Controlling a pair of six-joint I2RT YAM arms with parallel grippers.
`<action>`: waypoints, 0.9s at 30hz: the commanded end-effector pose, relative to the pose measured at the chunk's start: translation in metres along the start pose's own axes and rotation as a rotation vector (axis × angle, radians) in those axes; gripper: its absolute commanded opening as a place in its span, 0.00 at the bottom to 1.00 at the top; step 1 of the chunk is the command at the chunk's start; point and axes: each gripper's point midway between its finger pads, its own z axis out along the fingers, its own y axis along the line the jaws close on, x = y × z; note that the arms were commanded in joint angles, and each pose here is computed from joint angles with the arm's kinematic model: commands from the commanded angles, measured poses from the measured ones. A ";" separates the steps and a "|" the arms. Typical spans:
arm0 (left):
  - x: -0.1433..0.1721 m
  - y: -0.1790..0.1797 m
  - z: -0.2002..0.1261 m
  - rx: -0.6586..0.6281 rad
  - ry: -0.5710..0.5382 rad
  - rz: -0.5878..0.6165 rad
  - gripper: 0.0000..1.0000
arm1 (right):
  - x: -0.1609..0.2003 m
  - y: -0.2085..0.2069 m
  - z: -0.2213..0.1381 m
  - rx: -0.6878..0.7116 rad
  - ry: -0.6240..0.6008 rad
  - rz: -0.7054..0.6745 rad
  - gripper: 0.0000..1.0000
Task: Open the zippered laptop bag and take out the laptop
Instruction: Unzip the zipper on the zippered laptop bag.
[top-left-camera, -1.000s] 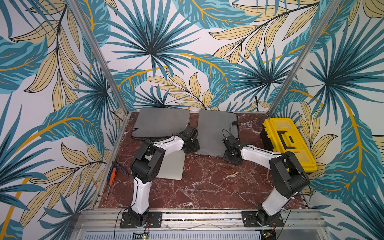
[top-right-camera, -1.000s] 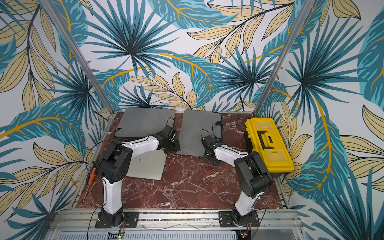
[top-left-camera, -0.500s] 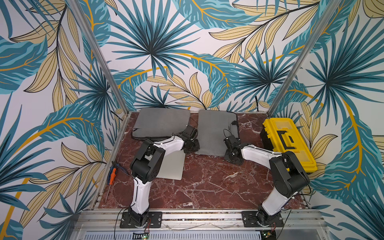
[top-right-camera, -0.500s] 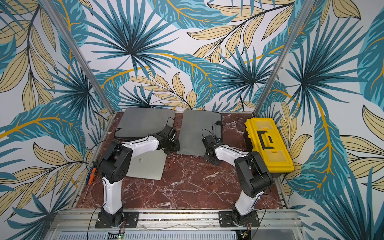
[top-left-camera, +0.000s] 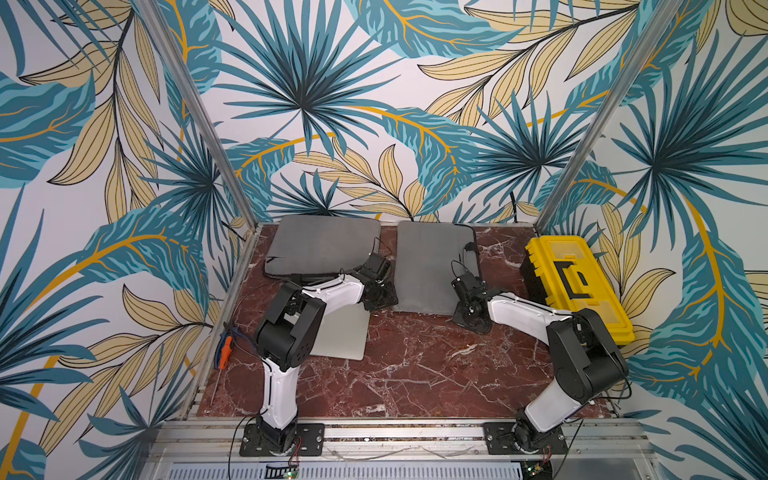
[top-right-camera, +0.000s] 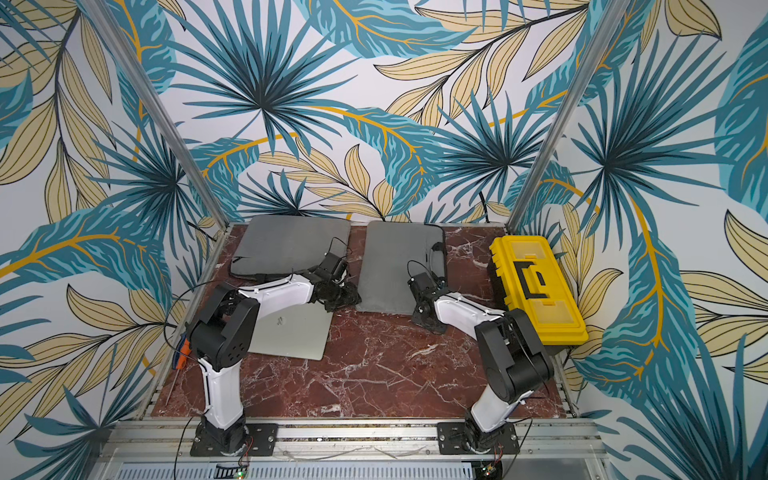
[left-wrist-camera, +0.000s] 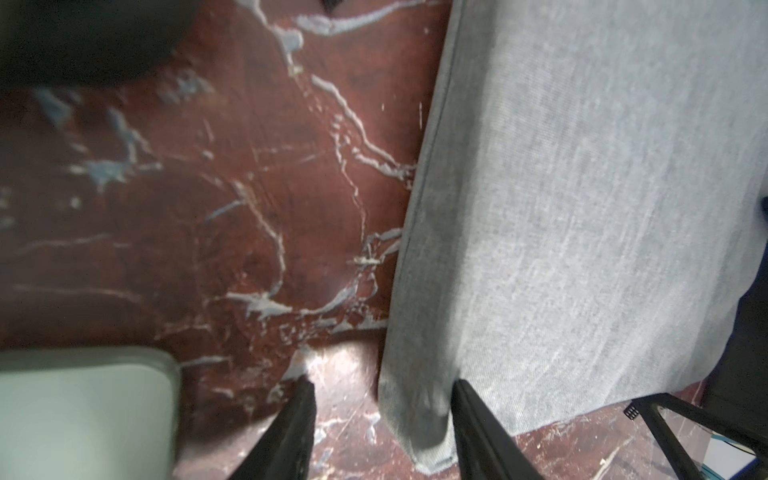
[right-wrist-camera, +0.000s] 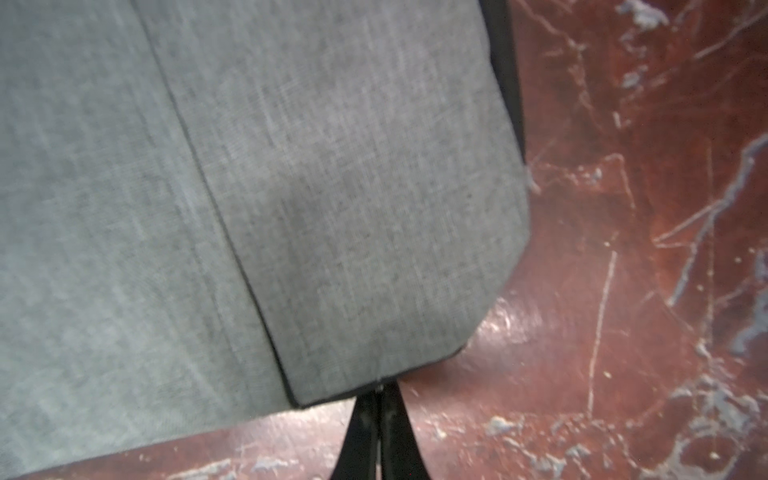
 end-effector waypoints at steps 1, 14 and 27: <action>0.020 -0.003 0.002 0.013 0.053 0.025 0.54 | 0.023 -0.014 0.000 0.022 0.068 0.004 0.00; -0.014 0.001 0.019 -0.022 -0.003 0.052 0.02 | 0.039 0.014 -0.008 -0.057 0.067 -0.041 0.00; -0.036 0.028 0.003 -0.098 -0.047 0.059 0.00 | 0.029 -0.046 -0.006 0.139 0.069 -0.008 0.00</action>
